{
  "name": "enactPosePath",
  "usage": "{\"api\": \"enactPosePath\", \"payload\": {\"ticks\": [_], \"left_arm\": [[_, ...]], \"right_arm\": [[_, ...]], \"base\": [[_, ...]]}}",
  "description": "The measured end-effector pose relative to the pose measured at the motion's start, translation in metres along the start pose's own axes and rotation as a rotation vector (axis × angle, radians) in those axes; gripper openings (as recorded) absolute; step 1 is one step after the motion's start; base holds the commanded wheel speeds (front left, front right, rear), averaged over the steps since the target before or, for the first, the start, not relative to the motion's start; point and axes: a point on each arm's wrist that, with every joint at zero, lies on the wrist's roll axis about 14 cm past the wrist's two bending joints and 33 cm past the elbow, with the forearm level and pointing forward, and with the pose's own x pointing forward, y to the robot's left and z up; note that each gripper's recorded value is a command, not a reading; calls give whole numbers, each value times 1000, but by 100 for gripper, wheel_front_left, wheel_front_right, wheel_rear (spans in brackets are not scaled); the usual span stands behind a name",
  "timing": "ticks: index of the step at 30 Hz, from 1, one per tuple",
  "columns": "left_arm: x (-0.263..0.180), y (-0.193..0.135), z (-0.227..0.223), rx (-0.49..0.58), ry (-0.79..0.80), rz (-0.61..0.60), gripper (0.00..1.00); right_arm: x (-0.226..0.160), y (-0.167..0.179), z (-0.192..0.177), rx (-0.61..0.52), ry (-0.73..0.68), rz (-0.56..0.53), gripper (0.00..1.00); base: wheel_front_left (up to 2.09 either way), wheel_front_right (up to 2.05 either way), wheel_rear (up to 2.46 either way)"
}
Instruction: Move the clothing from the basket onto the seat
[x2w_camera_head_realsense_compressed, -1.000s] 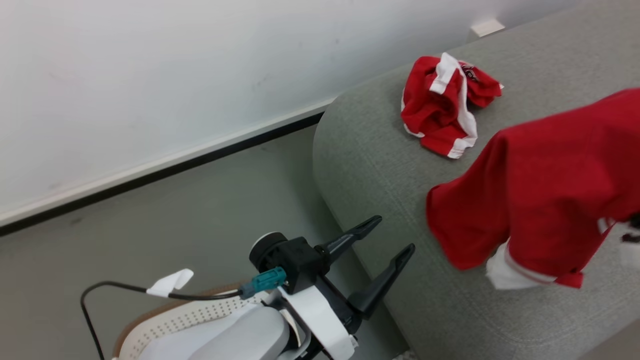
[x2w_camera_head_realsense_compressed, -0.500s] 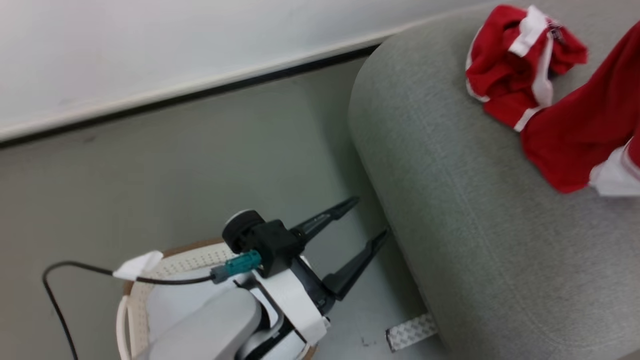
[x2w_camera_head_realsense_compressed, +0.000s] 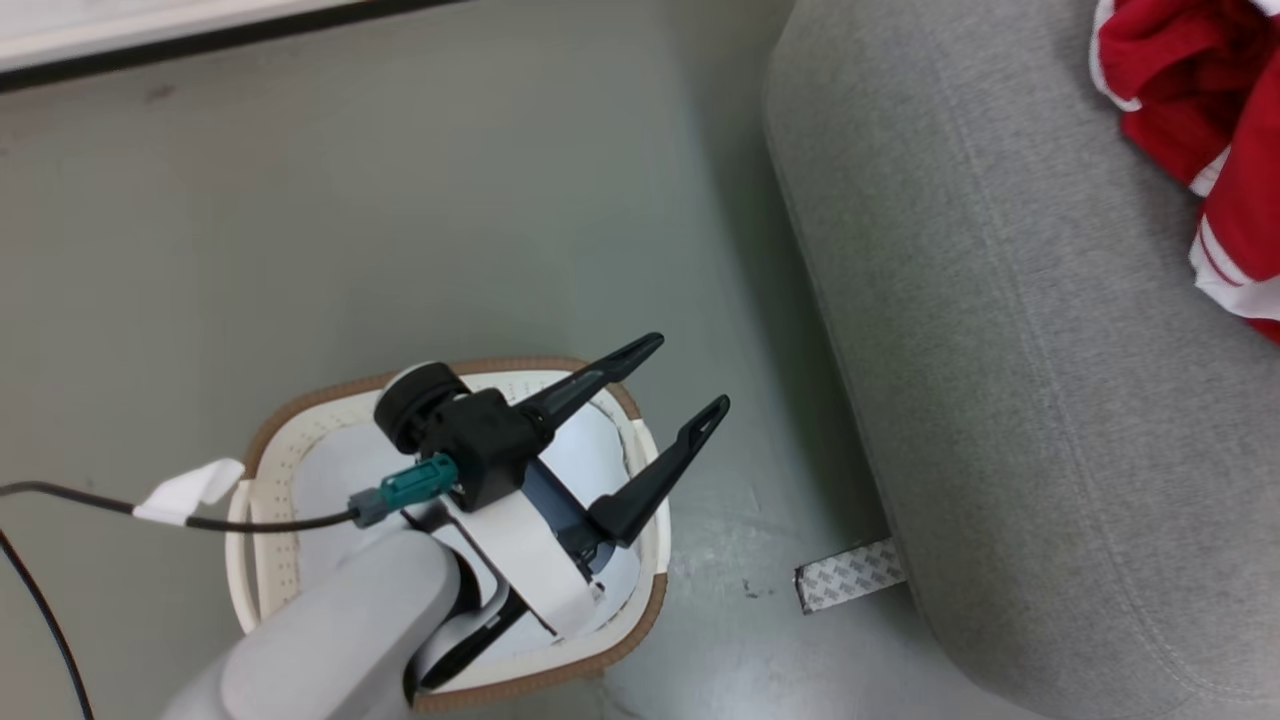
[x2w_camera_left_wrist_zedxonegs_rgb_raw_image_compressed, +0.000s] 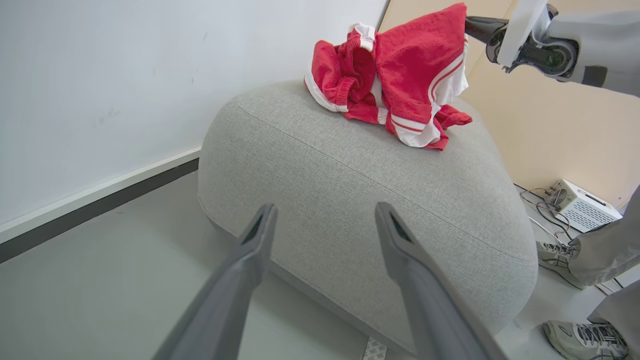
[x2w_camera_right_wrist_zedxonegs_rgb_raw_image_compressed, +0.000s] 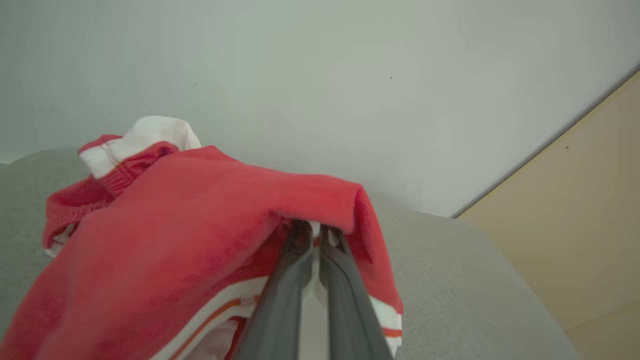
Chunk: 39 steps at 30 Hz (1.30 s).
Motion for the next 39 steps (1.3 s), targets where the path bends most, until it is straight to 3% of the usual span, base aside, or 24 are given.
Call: {"api": "enactPosePath", "payload": {"ticks": [6,11,12,13,14,21,26,33,39], "left_arm": [[-5,17,-11,-16,8,33,100],[-9,23,-11,-5,12,53,100],[-10,23,-8,0,9,55,100],[-10,23,-6,4,4,58,100],[-10,23,-3,10,1,63,100],[-10,15,17,33,-30,94,100],[-14,5,37,56,-55,127,100],[-35,-1,87,91,-152,252,100],[-74,3,129,155,-240,398,100]], "right_arm": [[9,36,-56,26,146,45,0],[0,56,-88,69,267,68,12],[-1,56,-89,68,271,69,19],[-3,55,-88,66,274,70,43],[-5,54,-88,65,276,70,100],[-21,50,-76,57,286,94,100],[-42,20,-59,24,244,75,100],[-61,-7,22,7,-15,87,100],[-85,1,95,81,-270,129,100]], "base": [[0,0,0],[0,0,0],[0,0,0],[0,0,0],[0,0,0],[0,0,0],[0,0,0],[0,0,0],[0,0,0]]}}
